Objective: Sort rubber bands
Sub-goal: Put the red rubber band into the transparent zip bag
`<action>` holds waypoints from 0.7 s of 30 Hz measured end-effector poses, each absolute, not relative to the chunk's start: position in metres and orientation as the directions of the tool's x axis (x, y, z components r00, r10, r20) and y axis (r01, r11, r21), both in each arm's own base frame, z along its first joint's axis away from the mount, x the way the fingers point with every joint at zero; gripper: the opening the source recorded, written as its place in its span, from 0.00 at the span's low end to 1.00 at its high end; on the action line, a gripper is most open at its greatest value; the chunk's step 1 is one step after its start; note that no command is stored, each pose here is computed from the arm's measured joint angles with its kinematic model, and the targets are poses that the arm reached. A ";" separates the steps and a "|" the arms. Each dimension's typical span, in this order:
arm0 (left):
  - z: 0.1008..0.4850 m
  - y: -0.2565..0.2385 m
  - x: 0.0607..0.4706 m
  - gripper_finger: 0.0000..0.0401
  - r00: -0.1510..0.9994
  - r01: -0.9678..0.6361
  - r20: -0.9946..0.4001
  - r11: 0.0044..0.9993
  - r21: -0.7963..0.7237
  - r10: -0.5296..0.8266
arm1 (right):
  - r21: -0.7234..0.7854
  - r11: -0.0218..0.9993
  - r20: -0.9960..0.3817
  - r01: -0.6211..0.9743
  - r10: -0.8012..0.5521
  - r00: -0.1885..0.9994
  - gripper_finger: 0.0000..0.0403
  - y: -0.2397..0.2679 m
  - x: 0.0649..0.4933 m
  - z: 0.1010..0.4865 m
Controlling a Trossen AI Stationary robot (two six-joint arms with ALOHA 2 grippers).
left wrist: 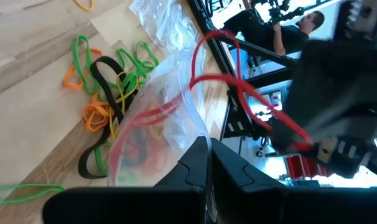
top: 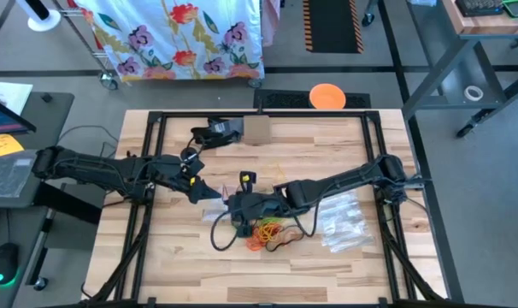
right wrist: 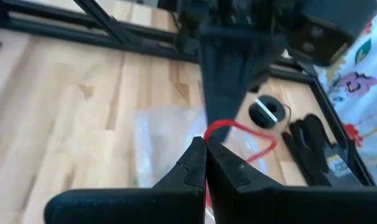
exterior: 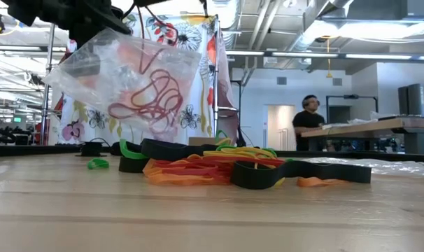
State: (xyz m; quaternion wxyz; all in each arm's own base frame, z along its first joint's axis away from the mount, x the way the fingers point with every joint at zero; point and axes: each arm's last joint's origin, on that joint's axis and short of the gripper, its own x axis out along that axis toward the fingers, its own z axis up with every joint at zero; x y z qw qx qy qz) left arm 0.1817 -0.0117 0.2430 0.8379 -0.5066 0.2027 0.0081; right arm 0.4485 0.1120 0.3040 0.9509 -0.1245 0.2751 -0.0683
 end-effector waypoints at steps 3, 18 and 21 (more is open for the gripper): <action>0.243 -0.012 0.182 0.00 0.919 -0.220 -0.348 0.487 -0.845 -0.188 | -0.263 0.963 -0.476 0.053 -0.177 0.862 0.00 0.121 0.447 0.308; 0.243 -0.012 0.182 0.00 0.919 -0.221 -0.347 0.486 -0.845 -0.187 | -0.222 0.968 -0.520 0.120 -0.222 0.825 0.00 0.095 0.451 0.305; 0.243 -0.012 0.182 0.00 0.919 -0.219 -0.347 0.487 -0.846 -0.189 | -0.229 0.965 -0.554 0.128 -0.237 0.798 0.01 0.089 0.449 0.301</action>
